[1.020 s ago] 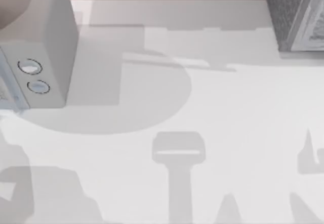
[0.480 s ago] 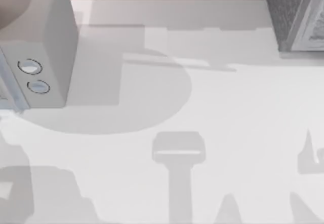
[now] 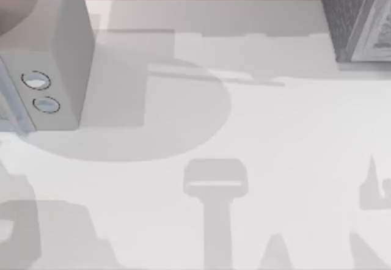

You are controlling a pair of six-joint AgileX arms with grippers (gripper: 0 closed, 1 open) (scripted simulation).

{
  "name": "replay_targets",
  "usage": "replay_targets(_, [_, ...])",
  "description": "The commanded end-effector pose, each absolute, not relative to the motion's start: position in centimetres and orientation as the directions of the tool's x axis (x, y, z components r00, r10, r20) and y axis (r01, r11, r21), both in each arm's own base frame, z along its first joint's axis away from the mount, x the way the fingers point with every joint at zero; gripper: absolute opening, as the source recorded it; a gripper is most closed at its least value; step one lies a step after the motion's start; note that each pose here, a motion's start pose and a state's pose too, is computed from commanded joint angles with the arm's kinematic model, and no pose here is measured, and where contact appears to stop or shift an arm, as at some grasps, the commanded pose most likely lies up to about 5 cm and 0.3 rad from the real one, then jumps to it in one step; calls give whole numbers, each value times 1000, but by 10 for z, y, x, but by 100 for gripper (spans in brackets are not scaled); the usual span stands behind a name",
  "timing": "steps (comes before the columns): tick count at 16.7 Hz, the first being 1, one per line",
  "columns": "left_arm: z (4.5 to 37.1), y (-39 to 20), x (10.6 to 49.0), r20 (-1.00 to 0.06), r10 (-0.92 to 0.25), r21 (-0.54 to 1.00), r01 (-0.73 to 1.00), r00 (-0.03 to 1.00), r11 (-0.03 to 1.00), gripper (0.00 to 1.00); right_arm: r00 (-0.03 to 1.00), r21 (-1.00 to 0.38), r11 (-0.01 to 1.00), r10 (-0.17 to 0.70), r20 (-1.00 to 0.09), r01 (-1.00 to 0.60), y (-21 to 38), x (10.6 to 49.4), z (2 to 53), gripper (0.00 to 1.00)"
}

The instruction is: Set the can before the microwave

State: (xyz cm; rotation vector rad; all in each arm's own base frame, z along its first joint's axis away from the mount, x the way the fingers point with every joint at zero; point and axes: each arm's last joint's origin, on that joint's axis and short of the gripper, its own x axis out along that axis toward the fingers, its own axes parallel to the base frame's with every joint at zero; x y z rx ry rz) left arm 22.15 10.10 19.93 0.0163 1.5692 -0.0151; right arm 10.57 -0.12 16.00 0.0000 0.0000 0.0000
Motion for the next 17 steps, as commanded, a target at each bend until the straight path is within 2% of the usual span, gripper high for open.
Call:
replay_targets(3, [199, 101, 222, -1000, 1, 1, 20, 2, 1000, 98, 1000, 0, 1000, 0, 0, 0, -1, 106, 160, 100])
replay_targets(4, [199, 101, 222, -1000, 1, 1, 20, 2, 1000, 100, 1000, 0, 1000, 0, 0, 0, -1, 106, 160, 100])
replay_targets(13, [200, 101, 222, -1000, 1, 1, 20, 2, 1000, 100, 1000, 0, 1000, 0, 0, 0, -1, 106, 160, 100])
replay_targets(17, [220, 102, 222, -1000, -2, -2, 21, -4, 1000, 100, 1000, 0, 1000, 0, 0, 0, -1, 106, 160, 100])
